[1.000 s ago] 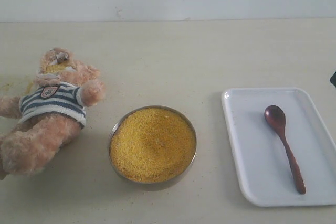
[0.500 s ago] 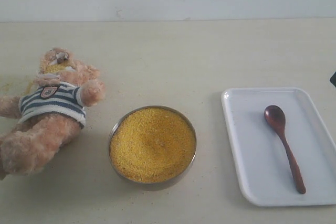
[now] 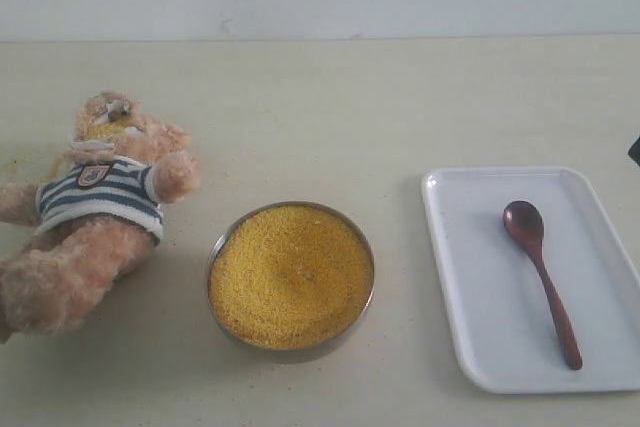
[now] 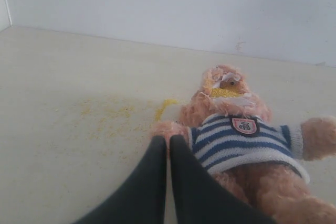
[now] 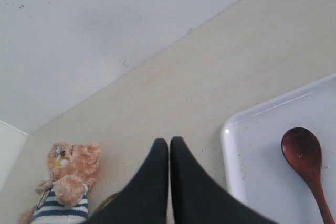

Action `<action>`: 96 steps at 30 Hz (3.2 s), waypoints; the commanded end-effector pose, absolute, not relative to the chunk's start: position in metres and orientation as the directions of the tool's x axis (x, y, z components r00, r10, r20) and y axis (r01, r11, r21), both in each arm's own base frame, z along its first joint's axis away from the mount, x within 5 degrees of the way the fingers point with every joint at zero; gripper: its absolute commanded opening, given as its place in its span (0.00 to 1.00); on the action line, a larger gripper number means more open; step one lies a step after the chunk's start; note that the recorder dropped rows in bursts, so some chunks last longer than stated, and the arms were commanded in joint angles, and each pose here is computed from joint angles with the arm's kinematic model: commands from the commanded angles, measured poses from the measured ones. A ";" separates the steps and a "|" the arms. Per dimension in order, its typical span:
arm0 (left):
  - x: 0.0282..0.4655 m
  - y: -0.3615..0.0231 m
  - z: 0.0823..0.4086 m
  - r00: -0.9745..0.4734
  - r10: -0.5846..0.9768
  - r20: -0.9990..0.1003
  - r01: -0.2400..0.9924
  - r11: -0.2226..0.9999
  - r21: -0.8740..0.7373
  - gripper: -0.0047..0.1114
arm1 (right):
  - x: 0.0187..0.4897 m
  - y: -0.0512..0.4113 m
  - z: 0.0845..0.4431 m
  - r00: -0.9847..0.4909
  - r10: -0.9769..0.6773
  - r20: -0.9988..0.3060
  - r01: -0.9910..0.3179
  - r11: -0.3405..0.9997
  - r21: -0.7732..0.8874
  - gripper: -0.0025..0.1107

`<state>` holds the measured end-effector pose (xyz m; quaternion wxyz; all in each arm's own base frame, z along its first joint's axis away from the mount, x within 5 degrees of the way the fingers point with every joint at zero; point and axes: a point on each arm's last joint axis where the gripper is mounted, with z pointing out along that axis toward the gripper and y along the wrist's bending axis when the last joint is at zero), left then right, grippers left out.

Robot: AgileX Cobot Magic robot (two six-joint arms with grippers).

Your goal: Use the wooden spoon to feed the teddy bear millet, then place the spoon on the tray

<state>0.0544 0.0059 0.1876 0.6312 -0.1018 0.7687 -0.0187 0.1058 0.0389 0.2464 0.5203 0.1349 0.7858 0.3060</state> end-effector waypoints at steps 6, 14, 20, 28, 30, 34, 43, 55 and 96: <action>0.054 0.006 0.187 -0.186 -0.178 -0.966 -0.128 0.979 -0.156 0.07 | 0.105 0.039 0.246 -0.420 0.526 -0.739 -0.111 0.779 0.618 0.02; 0.054 0.006 0.187 -0.186 -0.178 -0.966 -0.128 0.979 -0.156 0.07 | 0.107 0.038 0.249 -0.388 0.521 -0.760 -0.125 0.787 0.604 0.02; 0.054 0.006 0.187 -0.186 -0.178 -0.966 -0.128 0.979 -0.156 0.07 | 0.107 0.036 0.250 -0.329 0.319 -0.889 -0.206 0.895 0.397 0.02; 0.054 0.006 0.187 -0.186 -0.178 -0.966 -0.128 0.979 -0.156 0.07 | 0.099 0.030 0.242 -0.320 -0.053 -0.946 -0.289 0.956 0.044 0.02; 0.054 0.006 0.187 -0.186 -0.178 -0.966 -0.128 0.979 -0.156 0.07 | 0.094 0.027 0.246 -0.260 -0.127 -0.957 -0.298 0.954 -0.045 0.02; 0.054 0.006 0.187 -0.186 -0.178 -0.966 -0.128 0.979 -0.156 0.07 | 0.082 0.024 0.239 -0.197 -0.116 -0.974 -0.286 0.957 -0.056 0.02; 0.054 0.006 0.187 -0.186 -0.178 -0.966 -0.128 0.979 -0.156 0.07 | 0.058 0.018 0.197 -0.105 -0.036 -0.994 -0.273 0.962 -0.006 0.02; 0.054 0.006 0.187 -0.186 -0.178 -0.966 -0.129 0.979 -0.156 0.07 | 0.049 0.021 0.180 -0.257 -0.091 -0.962 -0.323 0.946 -0.004 0.02; 0.054 0.006 0.186 -0.188 -0.172 -0.967 -0.128 0.981 -0.149 0.07 | 0.051 0.009 0.176 -0.337 0.122 -0.934 -0.094 0.982 0.162 0.02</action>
